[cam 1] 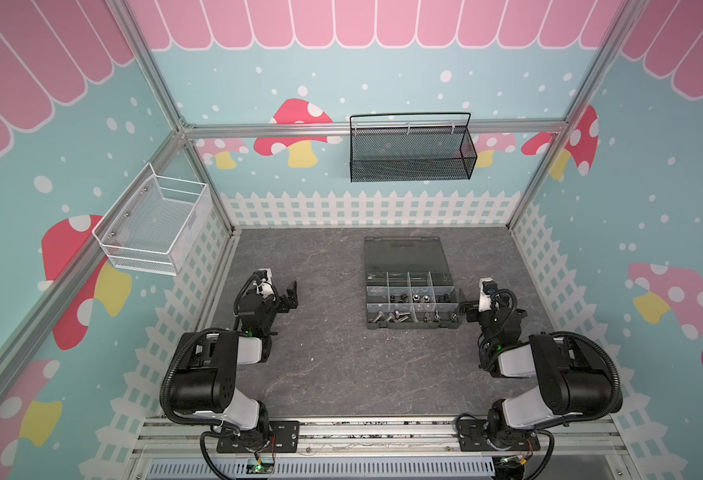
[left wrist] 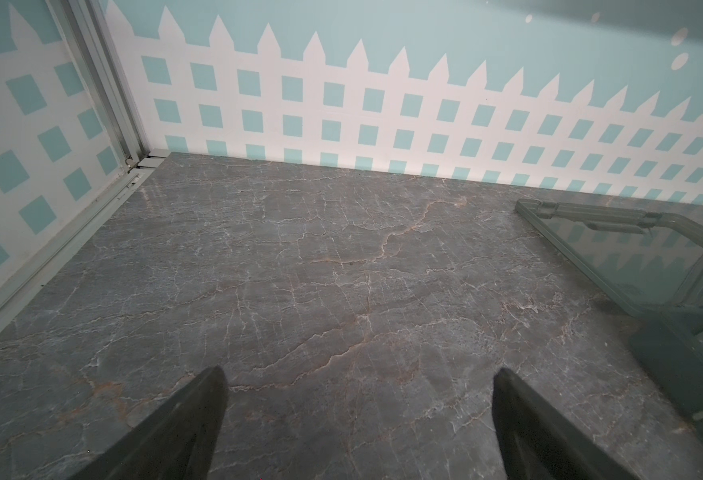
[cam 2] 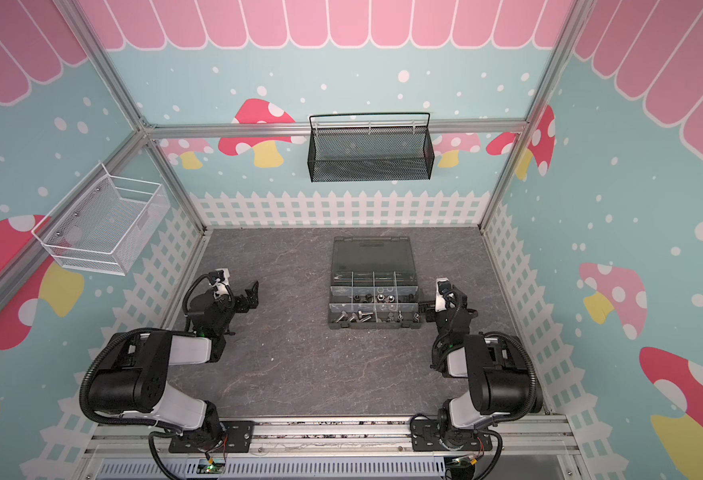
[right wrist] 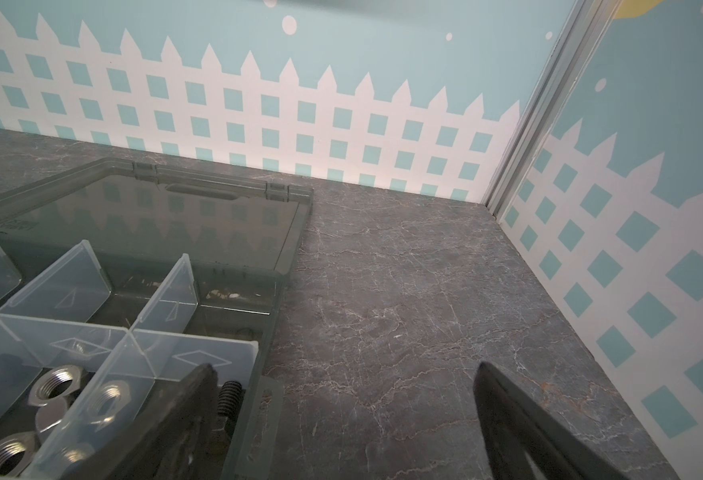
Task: Sort the screws and nuts into containers
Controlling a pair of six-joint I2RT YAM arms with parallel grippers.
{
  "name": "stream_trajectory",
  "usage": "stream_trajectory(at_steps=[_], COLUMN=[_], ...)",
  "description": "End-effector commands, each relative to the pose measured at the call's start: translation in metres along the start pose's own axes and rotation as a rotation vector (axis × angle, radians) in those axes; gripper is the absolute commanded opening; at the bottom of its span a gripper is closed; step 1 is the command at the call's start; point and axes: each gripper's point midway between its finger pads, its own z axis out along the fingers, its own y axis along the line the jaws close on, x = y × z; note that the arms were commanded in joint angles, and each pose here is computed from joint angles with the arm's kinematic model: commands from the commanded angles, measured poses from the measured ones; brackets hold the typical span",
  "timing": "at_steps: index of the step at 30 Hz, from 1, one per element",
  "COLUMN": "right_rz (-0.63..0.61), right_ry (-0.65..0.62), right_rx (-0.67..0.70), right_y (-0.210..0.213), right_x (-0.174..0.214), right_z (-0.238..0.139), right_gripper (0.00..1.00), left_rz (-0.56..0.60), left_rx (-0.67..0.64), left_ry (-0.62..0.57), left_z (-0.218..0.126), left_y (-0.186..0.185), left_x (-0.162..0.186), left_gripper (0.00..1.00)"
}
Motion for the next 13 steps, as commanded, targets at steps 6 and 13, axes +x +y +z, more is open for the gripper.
stream_trajectory(at_steps=[6,13], right_rz=[-0.016,-0.018], right_ry=[-0.025,-0.025], right_rx=[0.012,0.011], right_y=[-0.003,-0.0028], right_x=[-0.0074,-0.0074], right_z=[0.0021,0.0022], right_gripper=[0.97,0.97], left_rz=[0.01,0.011], left_rx=[-0.028,-0.03], left_ry=[-0.008,-0.017], left_z=[-0.0014,-0.004], left_y=[0.0063,0.0063], left_x=[-0.002,-0.0018], left_gripper=[1.0,1.0])
